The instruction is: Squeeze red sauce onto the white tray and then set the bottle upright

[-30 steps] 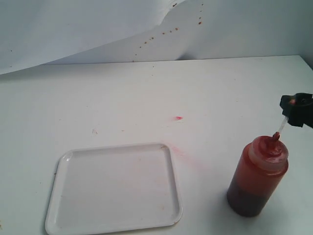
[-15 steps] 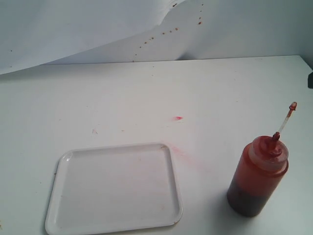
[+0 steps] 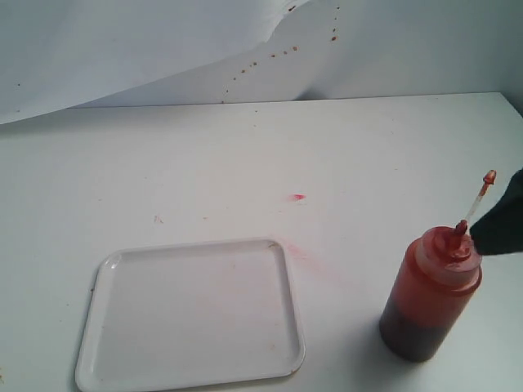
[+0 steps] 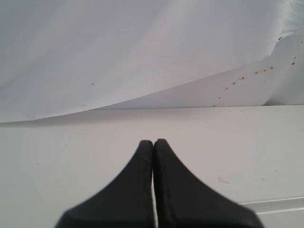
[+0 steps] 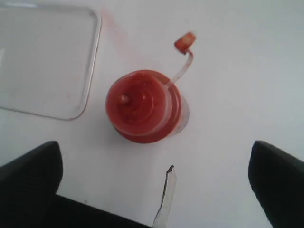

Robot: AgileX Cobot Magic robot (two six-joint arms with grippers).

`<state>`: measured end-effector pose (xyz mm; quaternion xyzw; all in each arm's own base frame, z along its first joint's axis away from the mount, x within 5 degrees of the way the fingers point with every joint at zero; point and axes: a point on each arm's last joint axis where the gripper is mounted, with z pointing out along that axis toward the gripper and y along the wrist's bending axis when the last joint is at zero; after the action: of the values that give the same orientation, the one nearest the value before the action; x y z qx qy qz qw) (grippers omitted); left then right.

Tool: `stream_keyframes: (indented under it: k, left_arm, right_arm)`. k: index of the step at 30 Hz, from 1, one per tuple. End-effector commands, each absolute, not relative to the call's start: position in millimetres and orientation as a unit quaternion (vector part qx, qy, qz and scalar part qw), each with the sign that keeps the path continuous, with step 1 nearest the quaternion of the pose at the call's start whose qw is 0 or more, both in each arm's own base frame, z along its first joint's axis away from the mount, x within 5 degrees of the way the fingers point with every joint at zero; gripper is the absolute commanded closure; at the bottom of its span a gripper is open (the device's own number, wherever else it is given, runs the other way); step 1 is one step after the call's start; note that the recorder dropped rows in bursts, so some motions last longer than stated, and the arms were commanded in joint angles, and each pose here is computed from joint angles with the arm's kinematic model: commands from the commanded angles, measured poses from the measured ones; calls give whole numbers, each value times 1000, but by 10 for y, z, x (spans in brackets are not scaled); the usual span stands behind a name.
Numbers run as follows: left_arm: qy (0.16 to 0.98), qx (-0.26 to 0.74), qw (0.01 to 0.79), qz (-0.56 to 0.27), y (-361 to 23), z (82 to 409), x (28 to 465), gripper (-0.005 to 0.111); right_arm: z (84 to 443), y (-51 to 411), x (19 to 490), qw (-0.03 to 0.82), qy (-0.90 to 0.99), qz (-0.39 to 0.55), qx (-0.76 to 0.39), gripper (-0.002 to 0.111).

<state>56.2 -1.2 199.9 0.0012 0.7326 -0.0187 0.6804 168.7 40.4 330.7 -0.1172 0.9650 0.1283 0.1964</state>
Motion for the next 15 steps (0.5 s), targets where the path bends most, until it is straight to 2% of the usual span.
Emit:
stream_keyframes:
  k: [1,6,10,15]
  left_arm:
    - [733,-1,680,-22,-14,1986,562,107]
    - [733,-1,680,-22,-14,1986,562,107]
    - [733,-1,680,-22,-14,1986,562,107]
    - [733,-1,680,-22,-14,1986,562,107]
  right_arm:
    - [3045,537,1679,200,959,135,-146,10]
    - [2840,670,1748,270,940,132,-163,10]
    - [2567,677,1804,247,947,111,-174,10]
    - [2402,712,1909,240,950,116,-162,10]
